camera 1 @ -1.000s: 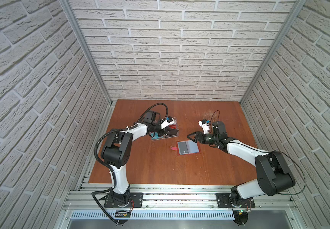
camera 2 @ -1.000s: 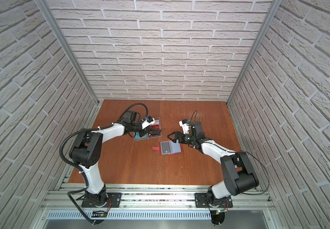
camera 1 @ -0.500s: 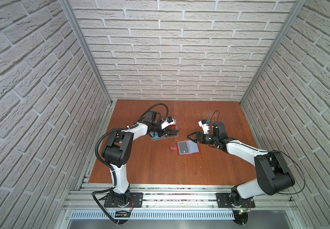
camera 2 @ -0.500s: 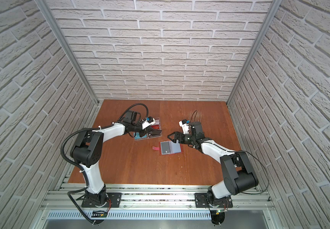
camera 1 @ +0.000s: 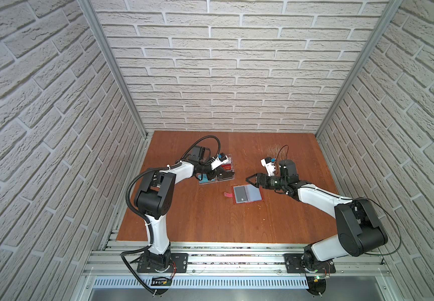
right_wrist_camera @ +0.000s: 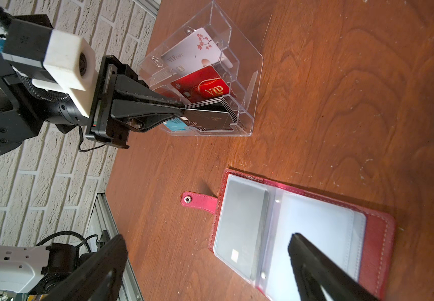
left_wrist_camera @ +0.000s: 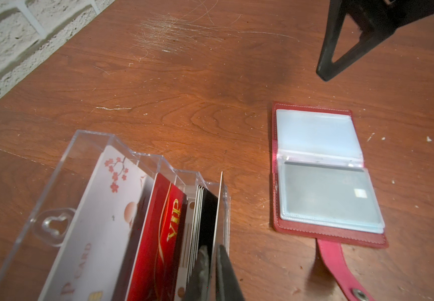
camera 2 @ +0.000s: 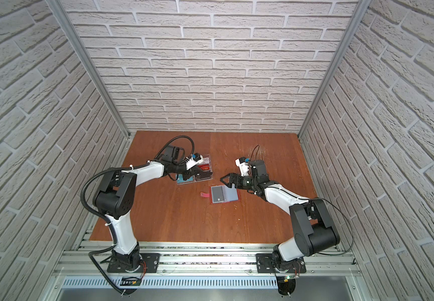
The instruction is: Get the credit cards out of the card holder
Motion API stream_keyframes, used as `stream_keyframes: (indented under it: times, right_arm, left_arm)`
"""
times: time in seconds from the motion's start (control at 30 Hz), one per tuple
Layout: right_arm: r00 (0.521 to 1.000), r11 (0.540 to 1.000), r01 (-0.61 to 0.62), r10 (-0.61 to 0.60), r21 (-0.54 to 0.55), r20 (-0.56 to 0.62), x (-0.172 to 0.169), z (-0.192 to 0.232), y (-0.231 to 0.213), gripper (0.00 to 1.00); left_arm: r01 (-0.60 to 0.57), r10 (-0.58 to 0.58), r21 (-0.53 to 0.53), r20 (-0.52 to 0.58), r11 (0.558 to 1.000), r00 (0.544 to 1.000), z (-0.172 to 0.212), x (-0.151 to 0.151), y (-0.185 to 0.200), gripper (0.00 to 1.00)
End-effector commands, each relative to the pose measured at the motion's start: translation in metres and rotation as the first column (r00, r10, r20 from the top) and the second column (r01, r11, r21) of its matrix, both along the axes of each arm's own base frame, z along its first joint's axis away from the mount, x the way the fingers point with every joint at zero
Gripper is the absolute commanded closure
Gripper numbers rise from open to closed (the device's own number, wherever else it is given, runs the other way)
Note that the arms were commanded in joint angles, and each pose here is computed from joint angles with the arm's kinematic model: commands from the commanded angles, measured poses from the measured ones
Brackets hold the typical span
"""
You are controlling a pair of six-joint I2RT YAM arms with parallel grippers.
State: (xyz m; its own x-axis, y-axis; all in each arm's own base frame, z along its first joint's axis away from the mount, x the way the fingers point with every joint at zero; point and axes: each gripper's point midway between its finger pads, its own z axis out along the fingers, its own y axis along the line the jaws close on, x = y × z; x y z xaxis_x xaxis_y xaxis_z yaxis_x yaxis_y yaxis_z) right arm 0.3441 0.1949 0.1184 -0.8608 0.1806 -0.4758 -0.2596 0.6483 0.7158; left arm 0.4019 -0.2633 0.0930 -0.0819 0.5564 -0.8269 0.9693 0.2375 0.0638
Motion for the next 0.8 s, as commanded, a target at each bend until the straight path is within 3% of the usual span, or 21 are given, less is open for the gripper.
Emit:
stream_keyframes:
  times: [0.0,0.77]
  right_arm:
    - [0.998,1.000,-0.025,0.024,0.017,0.052,0.0042,0.0103,0.0063,0.03]
    - [0.998,1.000,-0.024,0.023,0.017,0.053,0.0037,0.0111,0.0060,0.03]
  left_arm:
    - [0.005,-0.005,-0.007,-0.001,1.000,1.000,-0.0019,0.0021,0.0007,0.89]
    - [0.009,-0.009,-0.006,0.005,1.000,1.000,-0.0021,0.0066,-0.0023,0.90]
